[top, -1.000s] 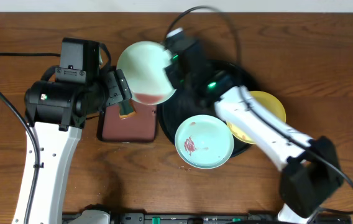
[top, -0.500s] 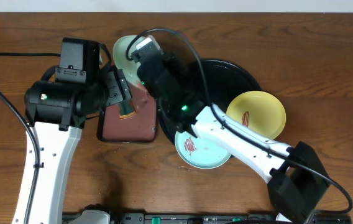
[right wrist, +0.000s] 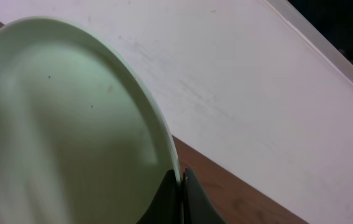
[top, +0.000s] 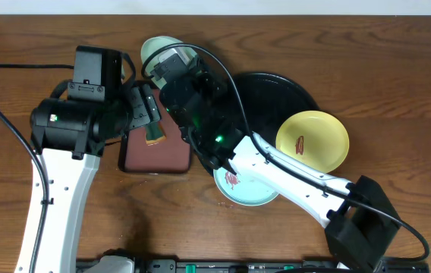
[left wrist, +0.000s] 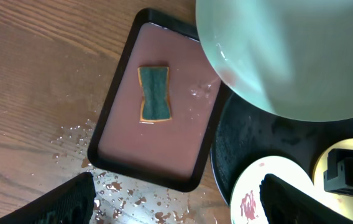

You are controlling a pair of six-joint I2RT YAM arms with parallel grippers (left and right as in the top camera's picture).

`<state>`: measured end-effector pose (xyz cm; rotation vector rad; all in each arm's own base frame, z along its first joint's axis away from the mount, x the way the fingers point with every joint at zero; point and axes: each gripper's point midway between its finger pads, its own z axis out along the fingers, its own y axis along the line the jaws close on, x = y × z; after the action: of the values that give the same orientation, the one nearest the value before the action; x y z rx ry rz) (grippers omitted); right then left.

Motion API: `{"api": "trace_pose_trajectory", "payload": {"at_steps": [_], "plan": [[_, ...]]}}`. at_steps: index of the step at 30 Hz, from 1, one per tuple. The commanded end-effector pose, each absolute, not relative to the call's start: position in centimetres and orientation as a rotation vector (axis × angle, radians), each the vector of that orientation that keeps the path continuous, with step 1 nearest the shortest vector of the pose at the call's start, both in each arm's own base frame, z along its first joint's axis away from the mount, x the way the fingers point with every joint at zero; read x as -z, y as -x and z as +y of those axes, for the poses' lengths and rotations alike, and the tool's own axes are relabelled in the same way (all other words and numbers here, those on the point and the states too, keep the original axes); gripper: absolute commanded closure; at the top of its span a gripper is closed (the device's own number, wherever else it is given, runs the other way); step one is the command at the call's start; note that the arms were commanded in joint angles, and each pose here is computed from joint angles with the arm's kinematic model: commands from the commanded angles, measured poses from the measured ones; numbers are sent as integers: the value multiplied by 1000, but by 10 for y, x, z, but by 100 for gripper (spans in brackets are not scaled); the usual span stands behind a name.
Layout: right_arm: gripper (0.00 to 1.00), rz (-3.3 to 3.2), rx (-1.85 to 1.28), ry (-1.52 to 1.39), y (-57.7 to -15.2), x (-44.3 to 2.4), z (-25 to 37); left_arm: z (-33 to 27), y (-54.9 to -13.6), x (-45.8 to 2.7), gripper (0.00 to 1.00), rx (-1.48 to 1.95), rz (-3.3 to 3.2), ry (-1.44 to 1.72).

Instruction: Clean dirty plates on tray and stack at the side

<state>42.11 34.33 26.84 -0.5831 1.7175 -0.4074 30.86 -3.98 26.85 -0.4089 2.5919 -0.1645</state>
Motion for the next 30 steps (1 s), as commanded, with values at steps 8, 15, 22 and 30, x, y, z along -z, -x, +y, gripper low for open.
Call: {"api": "trace_pose_trajectory", "payload": {"at_steps": [8, 15, 22, 30], "plan": [[99, 1693, 410, 538, -418, -288, 339, -38, -308, -272, 14, 157, 2583, 400], [99, 1710, 376, 496, -418, -286, 337, -38, -308, -272, 14, 157, 2583, 400], [99, 1847, 295, 420, -425, -256, 320, -38, -308, -272, 14, 157, 2583, 400], [99, 2136, 26, 241, -442, -207, 279, -38, -308, -272, 14, 157, 2583, 400]]}}
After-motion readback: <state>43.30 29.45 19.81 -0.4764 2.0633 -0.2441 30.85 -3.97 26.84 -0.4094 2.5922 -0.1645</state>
